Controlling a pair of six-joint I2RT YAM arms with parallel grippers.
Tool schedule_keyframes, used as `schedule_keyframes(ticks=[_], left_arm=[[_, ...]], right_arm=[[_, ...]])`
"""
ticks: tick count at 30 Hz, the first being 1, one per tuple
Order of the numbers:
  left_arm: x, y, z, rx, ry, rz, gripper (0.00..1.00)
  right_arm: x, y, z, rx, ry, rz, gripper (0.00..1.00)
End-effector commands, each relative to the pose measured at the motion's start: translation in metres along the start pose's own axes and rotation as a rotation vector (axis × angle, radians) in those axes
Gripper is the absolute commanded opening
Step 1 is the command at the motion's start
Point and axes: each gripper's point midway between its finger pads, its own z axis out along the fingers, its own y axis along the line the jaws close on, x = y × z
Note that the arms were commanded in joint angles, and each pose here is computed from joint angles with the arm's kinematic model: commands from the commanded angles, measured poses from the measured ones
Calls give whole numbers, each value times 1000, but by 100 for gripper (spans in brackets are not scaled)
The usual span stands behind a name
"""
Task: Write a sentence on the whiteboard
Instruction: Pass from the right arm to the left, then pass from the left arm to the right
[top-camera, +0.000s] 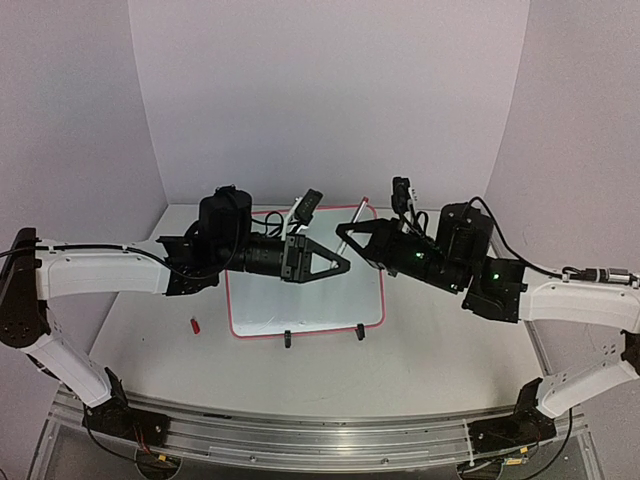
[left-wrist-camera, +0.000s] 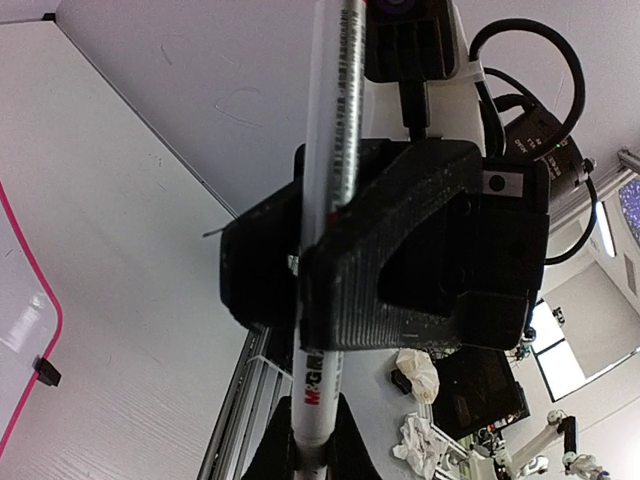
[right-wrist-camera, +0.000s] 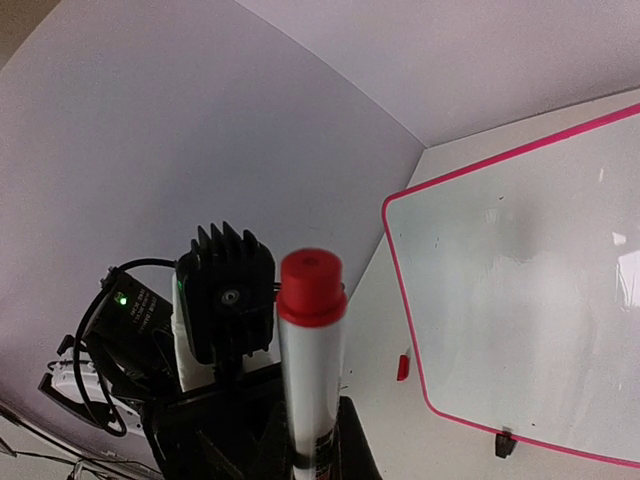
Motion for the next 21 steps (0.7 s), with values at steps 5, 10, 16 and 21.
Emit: schedule_keyframes(ticks=[5,10,16,21], left_arm=[[1,-24,-7,24,75,245,0],[44,-26,-11,150,273,423,0],[77,-14,-12,226,422,492,0],[89,-19,-11,274,471,537,0]], right_arm=[[22,7,-46,-2,155,-66,15],[54,1,-88,72,396,-107,60],[64,7,-134,83,521,-145,64],[57,16,-139,67,524,-210,66]])
